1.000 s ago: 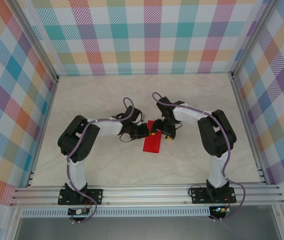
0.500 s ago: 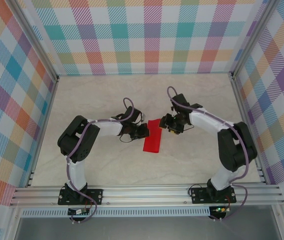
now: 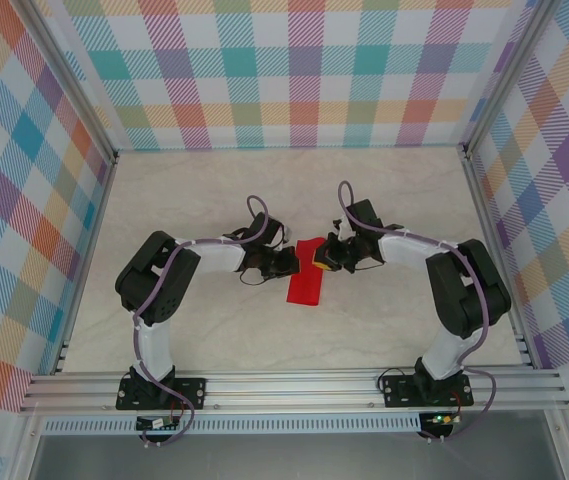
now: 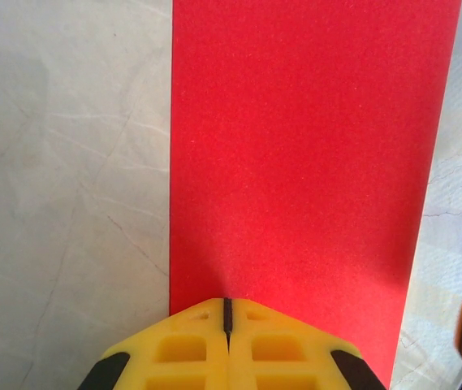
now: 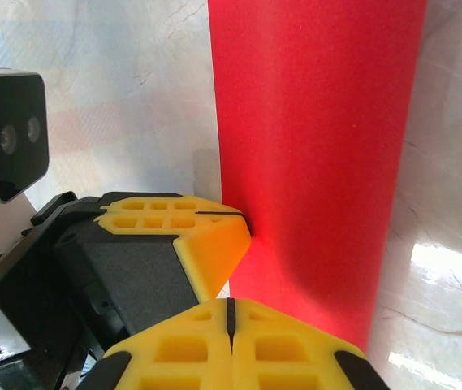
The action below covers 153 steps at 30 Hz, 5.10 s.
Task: Fold a paper plane with a square sheet of paper (pick it up from the middle)
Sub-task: Fold the square sheet of paper in half at the center of the table.
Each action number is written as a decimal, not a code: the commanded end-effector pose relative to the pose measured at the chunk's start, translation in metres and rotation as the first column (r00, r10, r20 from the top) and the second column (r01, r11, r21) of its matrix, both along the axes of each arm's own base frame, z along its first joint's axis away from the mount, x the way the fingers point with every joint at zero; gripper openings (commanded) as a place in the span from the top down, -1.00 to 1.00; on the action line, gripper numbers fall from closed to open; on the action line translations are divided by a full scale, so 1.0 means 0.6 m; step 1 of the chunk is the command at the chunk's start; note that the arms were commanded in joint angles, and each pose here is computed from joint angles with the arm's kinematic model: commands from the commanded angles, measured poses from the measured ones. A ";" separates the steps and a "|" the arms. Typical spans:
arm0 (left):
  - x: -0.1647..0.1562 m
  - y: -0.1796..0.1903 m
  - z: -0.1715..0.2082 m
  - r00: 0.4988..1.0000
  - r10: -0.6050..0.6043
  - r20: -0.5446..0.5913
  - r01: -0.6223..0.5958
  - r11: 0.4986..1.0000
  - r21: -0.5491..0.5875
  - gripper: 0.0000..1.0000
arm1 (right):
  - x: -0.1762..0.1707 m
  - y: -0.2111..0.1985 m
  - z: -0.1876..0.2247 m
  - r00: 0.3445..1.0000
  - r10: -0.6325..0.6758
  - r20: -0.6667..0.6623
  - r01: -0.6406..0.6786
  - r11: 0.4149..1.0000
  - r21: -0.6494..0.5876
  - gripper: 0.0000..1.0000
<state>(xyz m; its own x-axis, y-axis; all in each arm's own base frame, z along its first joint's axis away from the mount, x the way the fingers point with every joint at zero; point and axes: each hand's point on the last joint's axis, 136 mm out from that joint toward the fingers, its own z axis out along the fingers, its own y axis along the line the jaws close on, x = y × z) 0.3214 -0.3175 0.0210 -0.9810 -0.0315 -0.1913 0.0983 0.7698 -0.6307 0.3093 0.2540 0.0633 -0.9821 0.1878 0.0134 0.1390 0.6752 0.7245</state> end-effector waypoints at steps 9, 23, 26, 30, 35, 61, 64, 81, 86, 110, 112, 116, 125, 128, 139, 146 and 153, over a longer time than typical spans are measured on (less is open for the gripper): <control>-0.032 0.024 -0.051 0.998 -0.007 -0.070 0.014 0.995 0.102 1.00 | -0.013 -0.011 -0.049 0.999 0.015 -0.038 -0.014 0.999 0.033 0.89; -0.038 0.033 -0.062 0.997 -0.012 -0.081 0.023 0.991 0.133 1.00 | -0.033 -0.031 -0.099 0.997 0.015 -0.076 -0.016 1.000 -0.011 0.89; -0.039 0.033 -0.060 0.997 -0.014 -0.079 0.024 0.991 0.131 1.00 | -0.026 -0.022 -0.064 0.999 0.025 -0.027 -0.024 0.999 0.033 0.88; -0.039 0.033 -0.061 0.997 -0.015 -0.081 0.025 0.991 0.132 1.00 | -0.027 -0.009 -0.020 0.999 0.043 0.029 -0.045 0.995 0.091 0.88; -0.038 0.031 -0.059 0.997 -0.016 -0.080 0.026 0.992 0.126 1.00 | -0.051 -0.007 -0.034 0.997 0.074 0.007 -0.074 0.995 0.074 0.89; -0.044 0.035 -0.060 0.996 -0.024 -0.085 0.035 0.991 0.129 1.00 | -0.102 -0.007 -0.037 0.988 0.138 0.062 -0.143 0.987 0.074 0.88; -0.045 0.033 -0.061 0.996 -0.028 -0.087 0.039 0.991 0.128 1.00 | -0.113 -0.011 -0.059 0.989 0.144 0.031 -0.146 0.988 0.050 0.89; -0.045 0.034 -0.062 0.995 -0.033 -0.090 0.045 0.990 0.135 1.00 | -0.132 -0.013 -0.029 0.988 0.136 0.067 -0.141 0.987 0.075 0.85; -0.045 0.033 -0.063 0.995 -0.038 -0.091 0.050 0.990 0.134 1.00 | -0.146 -0.008 -0.042 0.988 0.148 0.050 -0.151 0.986 0.072 0.85; -0.045 0.038 -0.068 0.994 -0.052 -0.093 0.066 0.985 0.161 1.00 | -0.070 -0.021 -0.010 0.987 0.071 0.142 -0.068 0.997 -0.024 0.82; -0.046 0.037 -0.068 0.994 -0.053 -0.095 0.068 0.985 0.160 1.00 | -0.058 -0.018 -0.012 0.989 0.068 0.133 -0.070 0.998 0.011 0.82; -0.046 0.037 -0.070 0.994 -0.056 -0.097 0.071 0.984 0.163 1.00 | -0.051 -0.013 -0.035 0.992 0.079 0.098 -0.080 0.997 0.004 0.84; -0.050 0.042 -0.079 0.993 -0.055 -0.109 0.073 0.981 0.177 1.00 | -0.070 -0.035 -0.105 0.998 0.058 0.006 -0.057 0.995 -0.076 0.85; -0.049 0.042 -0.079 0.992 -0.054 -0.110 0.073 0.981 0.179 1.00 | -0.061 -0.030 -0.084 0.998 0.060 0.031 -0.058 0.996 -0.064 0.84; -0.052 0.045 -0.080 0.992 -0.055 -0.113 0.076 0.979 0.188 1.00 | 0.001 -0.021 -0.029 0.988 0.065 0.137 -0.059 0.997 -0.046 0.84; -0.053 0.048 -0.081 0.992 -0.054 -0.114 0.076 0.978 0.194 1.00 | -0.001 -0.034 -0.078 0.996 0.048 0.081 -0.042 0.997 -0.070 0.85; -0.053 0.050 -0.083 0.992 -0.056 -0.115 0.079 0.976 0.202 1.00 | -0.005 -0.041 -0.083 0.998 0.036 0.057 -0.031 0.996 -0.089 0.84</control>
<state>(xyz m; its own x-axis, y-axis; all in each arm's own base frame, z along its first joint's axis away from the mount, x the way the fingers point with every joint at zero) 0.3206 -0.3172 0.0200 -0.9752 0.0385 -0.2179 0.1649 0.7831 -0.5996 0.3099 0.2336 0.0165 -0.9858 0.1562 -0.0623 0.0713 0.7236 0.6865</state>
